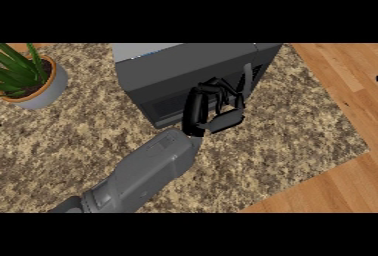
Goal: Pick up the milk, place it into the microwave and close the microwave
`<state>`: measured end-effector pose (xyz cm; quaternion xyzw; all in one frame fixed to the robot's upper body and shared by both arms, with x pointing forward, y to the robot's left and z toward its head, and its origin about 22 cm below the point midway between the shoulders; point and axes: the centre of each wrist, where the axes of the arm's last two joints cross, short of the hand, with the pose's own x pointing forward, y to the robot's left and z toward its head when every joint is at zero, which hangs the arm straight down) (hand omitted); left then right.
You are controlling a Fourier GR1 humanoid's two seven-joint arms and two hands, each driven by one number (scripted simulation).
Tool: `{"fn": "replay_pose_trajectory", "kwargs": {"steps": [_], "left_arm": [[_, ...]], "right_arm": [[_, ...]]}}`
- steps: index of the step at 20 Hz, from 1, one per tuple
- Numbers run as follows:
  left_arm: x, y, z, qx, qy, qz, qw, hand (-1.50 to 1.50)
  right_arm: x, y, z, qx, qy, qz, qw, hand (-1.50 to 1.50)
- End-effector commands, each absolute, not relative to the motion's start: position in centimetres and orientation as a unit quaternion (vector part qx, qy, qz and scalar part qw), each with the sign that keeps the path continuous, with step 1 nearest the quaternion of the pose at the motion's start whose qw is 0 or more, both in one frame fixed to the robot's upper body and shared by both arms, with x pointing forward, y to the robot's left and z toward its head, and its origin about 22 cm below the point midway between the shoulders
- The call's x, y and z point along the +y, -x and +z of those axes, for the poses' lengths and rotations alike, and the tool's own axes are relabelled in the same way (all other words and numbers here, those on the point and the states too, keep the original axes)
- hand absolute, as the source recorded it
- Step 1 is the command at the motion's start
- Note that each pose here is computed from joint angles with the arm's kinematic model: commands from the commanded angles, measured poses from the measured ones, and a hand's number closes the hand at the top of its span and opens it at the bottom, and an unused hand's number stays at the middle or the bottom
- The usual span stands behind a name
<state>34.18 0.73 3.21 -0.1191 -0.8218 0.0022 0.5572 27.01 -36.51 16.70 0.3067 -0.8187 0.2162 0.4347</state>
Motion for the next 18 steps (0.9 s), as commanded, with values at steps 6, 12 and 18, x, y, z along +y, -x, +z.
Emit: {"fn": "replay_pose_trajectory", "kwargs": {"steps": [6,12,18], "left_arm": [[1.5,-36.4,3.2,-0.813,0.058,-0.033,0.578,1.5],[2.4,-36.4,1.7,-0.79,0.017,-0.016,0.612,1.5],[3.3,-36.0,0.1,-0.771,-0.026,-0.005,0.636,1.5]], "right_arm": [[-36.3,-27.2,17.2,-0.812,-0.34,0.225,0.416,-1.5],[-36.1,-27.0,17.5,-0.803,-0.355,0.236,0.417,-1.5],[-36.9,-26.5,18.5,-0.809,-0.341,0.236,0.416,-1.5]]}}
